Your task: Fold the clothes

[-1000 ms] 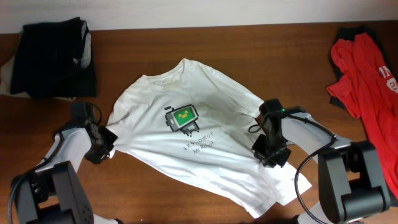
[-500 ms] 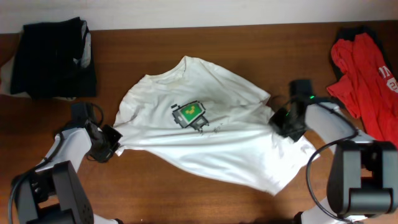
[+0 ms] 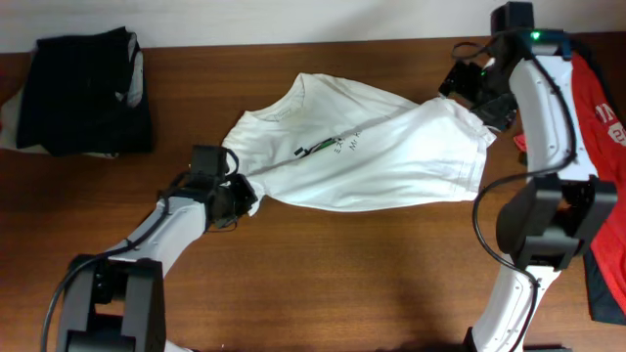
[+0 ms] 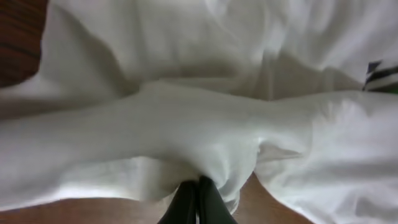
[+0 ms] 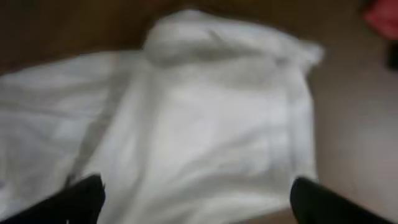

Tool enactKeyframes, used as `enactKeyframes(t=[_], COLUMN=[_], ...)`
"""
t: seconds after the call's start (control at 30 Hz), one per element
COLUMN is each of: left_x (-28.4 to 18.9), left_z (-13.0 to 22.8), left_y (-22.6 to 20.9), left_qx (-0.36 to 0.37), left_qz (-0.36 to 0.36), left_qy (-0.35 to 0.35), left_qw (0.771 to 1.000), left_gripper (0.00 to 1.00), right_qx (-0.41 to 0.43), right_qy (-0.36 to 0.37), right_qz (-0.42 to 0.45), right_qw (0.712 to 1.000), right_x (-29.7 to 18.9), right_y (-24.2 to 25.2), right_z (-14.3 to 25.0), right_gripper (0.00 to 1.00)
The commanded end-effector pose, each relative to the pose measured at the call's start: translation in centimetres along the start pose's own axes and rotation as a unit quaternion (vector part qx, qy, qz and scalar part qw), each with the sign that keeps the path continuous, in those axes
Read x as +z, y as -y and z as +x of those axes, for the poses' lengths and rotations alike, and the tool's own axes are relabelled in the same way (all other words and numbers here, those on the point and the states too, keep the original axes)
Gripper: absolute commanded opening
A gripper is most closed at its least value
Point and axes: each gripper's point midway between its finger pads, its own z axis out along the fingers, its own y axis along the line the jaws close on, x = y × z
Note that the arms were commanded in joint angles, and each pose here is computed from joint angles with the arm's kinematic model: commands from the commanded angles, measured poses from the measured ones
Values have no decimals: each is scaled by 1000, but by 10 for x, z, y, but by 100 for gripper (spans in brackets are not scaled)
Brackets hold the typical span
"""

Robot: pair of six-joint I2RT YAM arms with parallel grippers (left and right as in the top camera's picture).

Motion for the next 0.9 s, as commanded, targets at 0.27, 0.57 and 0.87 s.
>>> enactKeyframes(t=[0.27,0.57,0.87], left_x=[-1,-2,-3], left_z=[-7,-1,6], left_y=[-33,-41,-47], left_qx=[-17,-23,-24], left_qz=[-87,-101,-113], left_qy=[35,20,7], left_qw=[995,994,993], left_gripper=[1,1,1], right_qx=[27,156,141], right_qy=[-52,-19,-71], right_qz=[72,73,103], right_qw=[996,985,982], right_x=[-81,-41,15], right_y=[52,126,145], right_z=[77,195,224], right_gripper=[99,98,88])
